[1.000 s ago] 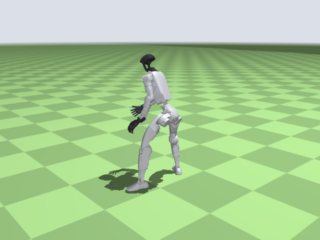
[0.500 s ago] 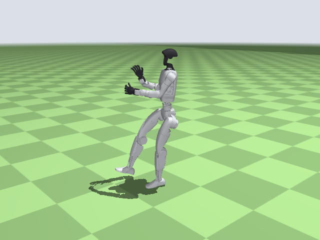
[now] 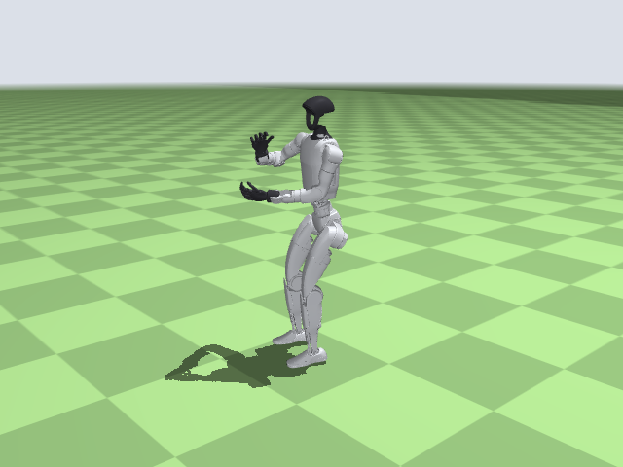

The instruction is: Kungfu

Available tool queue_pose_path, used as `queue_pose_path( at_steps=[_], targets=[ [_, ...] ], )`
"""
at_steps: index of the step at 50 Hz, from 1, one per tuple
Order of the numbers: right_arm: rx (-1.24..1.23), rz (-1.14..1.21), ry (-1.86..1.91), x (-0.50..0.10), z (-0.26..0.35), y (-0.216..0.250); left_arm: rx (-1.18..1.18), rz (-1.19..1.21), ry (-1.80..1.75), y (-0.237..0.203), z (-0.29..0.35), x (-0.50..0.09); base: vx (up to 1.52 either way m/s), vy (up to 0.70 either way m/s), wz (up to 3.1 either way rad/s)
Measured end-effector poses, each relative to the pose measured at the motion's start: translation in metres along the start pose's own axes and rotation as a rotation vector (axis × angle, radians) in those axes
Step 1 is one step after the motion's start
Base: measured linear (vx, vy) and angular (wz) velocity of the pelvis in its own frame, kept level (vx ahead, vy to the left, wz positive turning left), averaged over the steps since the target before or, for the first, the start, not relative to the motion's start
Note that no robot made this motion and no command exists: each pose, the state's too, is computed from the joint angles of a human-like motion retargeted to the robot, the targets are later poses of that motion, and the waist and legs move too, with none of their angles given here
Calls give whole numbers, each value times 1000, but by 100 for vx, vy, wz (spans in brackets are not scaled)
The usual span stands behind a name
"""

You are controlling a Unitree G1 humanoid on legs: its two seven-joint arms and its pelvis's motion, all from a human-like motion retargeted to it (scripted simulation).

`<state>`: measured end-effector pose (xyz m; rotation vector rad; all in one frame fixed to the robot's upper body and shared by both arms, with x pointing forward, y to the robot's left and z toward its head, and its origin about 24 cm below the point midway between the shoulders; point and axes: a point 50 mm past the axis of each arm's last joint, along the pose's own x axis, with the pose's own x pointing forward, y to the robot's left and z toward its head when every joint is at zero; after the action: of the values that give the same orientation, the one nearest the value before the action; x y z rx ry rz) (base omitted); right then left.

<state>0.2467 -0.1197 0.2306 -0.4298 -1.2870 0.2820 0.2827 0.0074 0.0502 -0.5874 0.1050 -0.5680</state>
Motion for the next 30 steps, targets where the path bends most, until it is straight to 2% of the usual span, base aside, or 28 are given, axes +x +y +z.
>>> queue_pose_path(
  at_steps=[3,6,10,13,16,23,30],
  targets=[
    [45,126,-432,81,59,-19,136,42,-471,-25,106,6,-65,-73,54],
    [-42,243,-888,120,139,-26,235,7,-980,-88,188,-27,-50,-96,0],
    [-202,297,-1402,122,209,-18,260,-60,-1525,-133,234,-92,-2,-110,-213],
    [-358,302,-1563,119,225,-12,187,-71,-1791,-142,243,-124,-24,-40,-34],
    [-432,242,-1620,120,227,-8,241,-125,-1862,-143,245,-132,-46,-33,-99],
    [-341,169,-1496,124,206,-5,279,-31,-1749,-125,237,-121,-25,-2,-12],
    [-341,194,-1195,142,169,-3,165,92,-1501,-106,232,-99,-34,17,-80]
  ],
)
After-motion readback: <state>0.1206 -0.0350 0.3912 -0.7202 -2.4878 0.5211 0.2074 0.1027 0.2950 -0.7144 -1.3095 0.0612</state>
